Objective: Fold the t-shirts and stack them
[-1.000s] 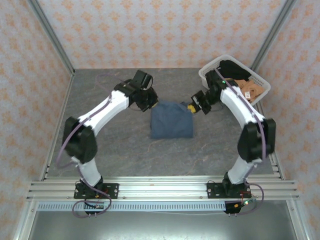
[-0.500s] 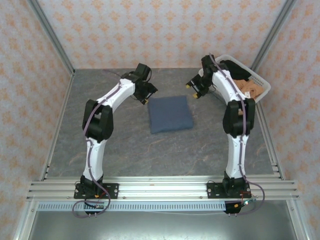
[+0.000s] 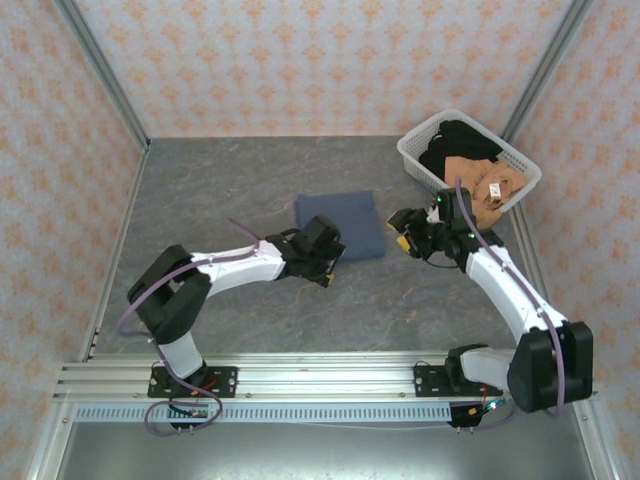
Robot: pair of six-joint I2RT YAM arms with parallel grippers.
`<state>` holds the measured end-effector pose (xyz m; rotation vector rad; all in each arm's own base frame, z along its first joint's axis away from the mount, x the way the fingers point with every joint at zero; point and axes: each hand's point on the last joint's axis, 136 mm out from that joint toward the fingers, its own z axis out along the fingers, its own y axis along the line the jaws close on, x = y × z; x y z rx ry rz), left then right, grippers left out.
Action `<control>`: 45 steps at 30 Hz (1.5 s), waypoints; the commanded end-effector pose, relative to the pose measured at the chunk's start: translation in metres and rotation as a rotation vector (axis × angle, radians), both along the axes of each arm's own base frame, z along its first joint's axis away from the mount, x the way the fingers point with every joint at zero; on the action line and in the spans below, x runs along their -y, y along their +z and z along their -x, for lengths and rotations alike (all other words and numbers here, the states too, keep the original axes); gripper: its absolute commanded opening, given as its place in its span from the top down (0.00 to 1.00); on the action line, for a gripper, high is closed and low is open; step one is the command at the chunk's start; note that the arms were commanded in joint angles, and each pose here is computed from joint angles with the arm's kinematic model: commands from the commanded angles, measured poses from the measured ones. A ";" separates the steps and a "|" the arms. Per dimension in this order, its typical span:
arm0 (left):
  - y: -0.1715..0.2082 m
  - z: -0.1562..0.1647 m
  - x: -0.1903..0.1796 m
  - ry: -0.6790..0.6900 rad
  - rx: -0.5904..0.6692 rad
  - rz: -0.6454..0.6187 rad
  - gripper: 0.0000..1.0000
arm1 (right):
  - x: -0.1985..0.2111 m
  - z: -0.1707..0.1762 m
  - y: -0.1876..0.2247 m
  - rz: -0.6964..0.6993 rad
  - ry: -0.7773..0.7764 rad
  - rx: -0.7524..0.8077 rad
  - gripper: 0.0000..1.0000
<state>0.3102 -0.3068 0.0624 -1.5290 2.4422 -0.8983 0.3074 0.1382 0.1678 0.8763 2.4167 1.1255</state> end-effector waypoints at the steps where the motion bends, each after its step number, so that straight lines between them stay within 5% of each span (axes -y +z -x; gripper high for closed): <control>1: 0.017 -0.034 0.011 0.198 0.093 0.121 0.35 | -0.007 -0.001 0.023 -0.075 -0.001 0.092 0.47; 9: -0.016 -0.050 0.026 0.270 0.036 0.119 0.43 | -0.006 0.012 0.025 -0.069 0.025 0.074 0.47; 14: -0.033 -0.064 0.018 0.335 0.035 0.102 0.80 | -0.002 0.012 0.028 -0.047 0.027 0.073 0.47; 19: -0.034 -0.079 -0.027 0.373 0.050 0.048 1.00 | 0.002 0.010 0.027 -0.014 0.026 0.060 0.48; 30: -0.024 -0.114 -0.211 0.292 0.078 -0.154 1.00 | -0.005 -0.008 0.034 -0.033 0.050 0.101 0.48; 37: -0.036 -0.143 -0.319 0.076 -0.019 -0.291 1.00 | -0.022 -0.034 0.071 -0.104 0.116 0.262 0.48; 45: -0.040 -0.185 -0.402 0.063 -0.035 -0.361 1.00 | -0.033 -0.062 0.069 -0.104 0.132 0.241 0.48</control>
